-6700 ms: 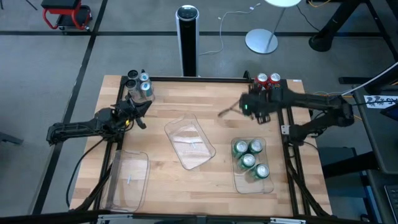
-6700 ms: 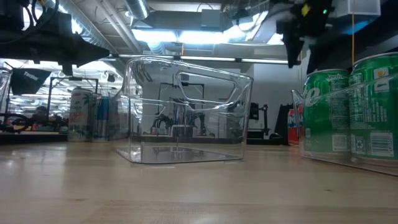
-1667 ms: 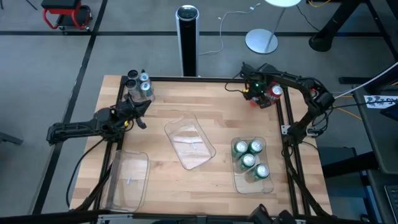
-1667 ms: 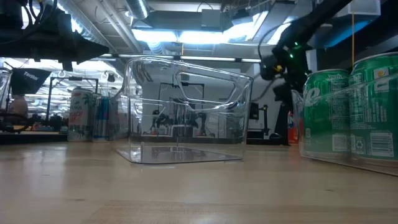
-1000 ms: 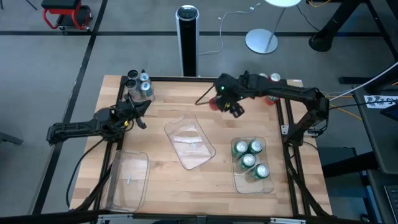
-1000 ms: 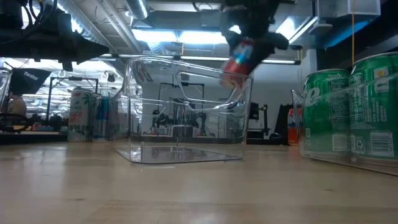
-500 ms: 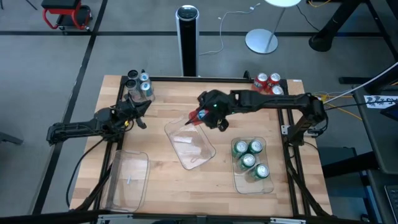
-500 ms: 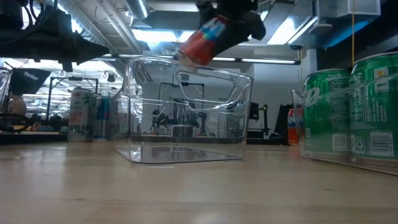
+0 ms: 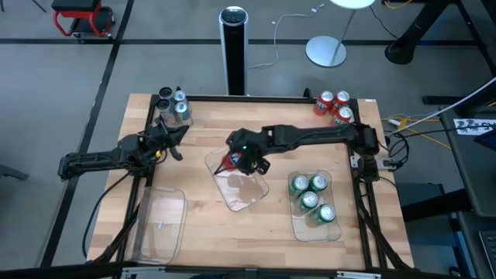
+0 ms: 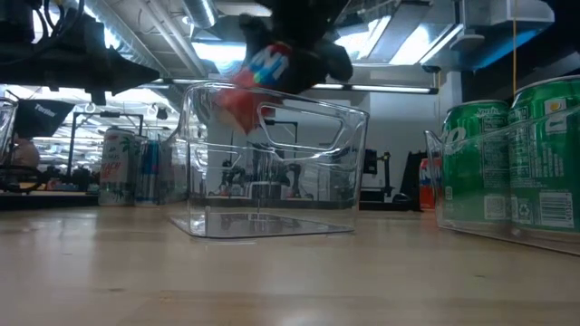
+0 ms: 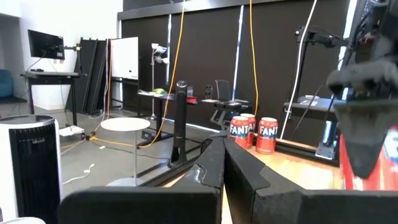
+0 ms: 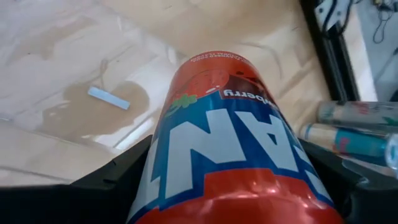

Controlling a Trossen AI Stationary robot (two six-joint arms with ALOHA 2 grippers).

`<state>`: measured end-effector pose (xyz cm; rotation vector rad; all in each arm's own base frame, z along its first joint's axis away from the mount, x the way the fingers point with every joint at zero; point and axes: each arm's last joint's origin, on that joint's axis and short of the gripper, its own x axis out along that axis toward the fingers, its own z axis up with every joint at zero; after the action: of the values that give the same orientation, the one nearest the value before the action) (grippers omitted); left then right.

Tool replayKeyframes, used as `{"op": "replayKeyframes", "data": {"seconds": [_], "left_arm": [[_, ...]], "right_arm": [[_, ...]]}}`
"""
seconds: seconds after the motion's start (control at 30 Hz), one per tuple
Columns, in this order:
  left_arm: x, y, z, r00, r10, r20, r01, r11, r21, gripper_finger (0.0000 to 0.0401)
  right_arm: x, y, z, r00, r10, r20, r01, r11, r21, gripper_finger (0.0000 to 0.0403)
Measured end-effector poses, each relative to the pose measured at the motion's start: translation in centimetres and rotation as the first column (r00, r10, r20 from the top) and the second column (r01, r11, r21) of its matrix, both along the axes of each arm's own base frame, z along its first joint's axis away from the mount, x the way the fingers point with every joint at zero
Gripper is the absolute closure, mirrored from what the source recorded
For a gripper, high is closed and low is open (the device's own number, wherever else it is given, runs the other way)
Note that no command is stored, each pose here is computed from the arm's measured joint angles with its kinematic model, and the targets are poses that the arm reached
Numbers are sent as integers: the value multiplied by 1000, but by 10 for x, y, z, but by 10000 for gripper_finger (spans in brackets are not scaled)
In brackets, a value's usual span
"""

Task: Sort soda cans
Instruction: Put the bottom left orange soda can into the middle transparent bin

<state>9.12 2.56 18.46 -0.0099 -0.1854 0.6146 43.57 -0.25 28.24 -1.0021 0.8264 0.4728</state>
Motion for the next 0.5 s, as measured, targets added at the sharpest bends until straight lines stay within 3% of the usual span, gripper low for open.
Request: {"op": "replayKeyframes", "data": {"seconds": [0.5], "left_arm": [[0,0,0,1000,-2,7,2,1000,-10,401]], "right_arm": [[11,-6,-39,992,-23,-124,17,999,-49,111]]}}
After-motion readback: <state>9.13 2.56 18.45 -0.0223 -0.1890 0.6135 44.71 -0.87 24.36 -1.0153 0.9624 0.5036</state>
